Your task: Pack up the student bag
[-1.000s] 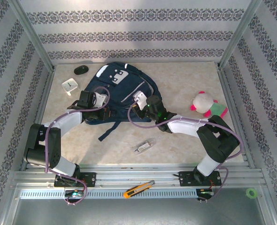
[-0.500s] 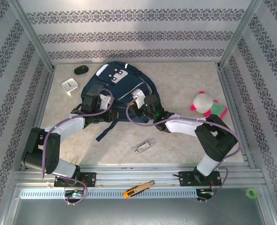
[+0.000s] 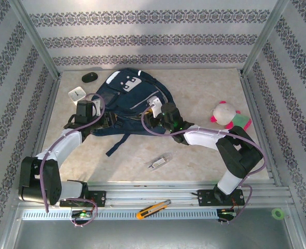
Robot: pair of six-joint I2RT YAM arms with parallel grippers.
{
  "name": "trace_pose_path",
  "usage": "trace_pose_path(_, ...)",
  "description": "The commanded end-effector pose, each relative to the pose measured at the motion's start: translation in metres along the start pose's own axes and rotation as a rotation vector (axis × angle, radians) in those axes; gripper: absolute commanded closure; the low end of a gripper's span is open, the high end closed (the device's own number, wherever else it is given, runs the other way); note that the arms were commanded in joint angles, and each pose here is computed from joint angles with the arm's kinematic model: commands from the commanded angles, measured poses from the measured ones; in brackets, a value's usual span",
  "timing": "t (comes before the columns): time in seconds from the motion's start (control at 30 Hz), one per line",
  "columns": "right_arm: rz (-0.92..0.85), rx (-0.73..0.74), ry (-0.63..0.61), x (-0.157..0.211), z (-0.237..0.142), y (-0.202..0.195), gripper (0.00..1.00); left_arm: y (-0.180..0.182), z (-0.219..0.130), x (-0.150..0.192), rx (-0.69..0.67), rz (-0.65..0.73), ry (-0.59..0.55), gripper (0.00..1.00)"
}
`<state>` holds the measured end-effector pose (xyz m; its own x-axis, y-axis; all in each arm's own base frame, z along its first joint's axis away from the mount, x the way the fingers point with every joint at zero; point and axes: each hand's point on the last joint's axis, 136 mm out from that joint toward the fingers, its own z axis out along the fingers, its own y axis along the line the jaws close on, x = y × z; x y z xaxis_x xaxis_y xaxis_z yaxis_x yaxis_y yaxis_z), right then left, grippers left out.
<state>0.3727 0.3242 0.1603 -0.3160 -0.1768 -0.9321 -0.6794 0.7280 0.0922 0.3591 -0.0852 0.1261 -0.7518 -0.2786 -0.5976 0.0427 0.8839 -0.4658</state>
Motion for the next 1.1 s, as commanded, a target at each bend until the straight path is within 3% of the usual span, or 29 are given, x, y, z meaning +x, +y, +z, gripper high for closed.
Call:
trace_pose_path(0.0,0.026,-0.034,-0.163,-0.064,-0.010,0.004,0.70,0.005,0.009,0.011,-0.001,0.004,0.044,0.45)
trace_pose_path(0.5,0.028,-0.048,-0.188,-0.079,-0.013,0.007,0.71,0.003,0.054,-0.015,0.079,0.063,-0.056,0.55)
trace_pose_path(0.9,0.031,-0.055,-0.190,-0.080,-0.011,0.008,0.72,0.002,0.045,-0.033,0.055,0.115,-0.155,0.85)
trace_pose_path(1.07,0.028,-0.051,-0.187,-0.079,-0.012,0.008,0.72,0.010,0.042,-0.032,-0.004,0.152,-0.141,0.88)
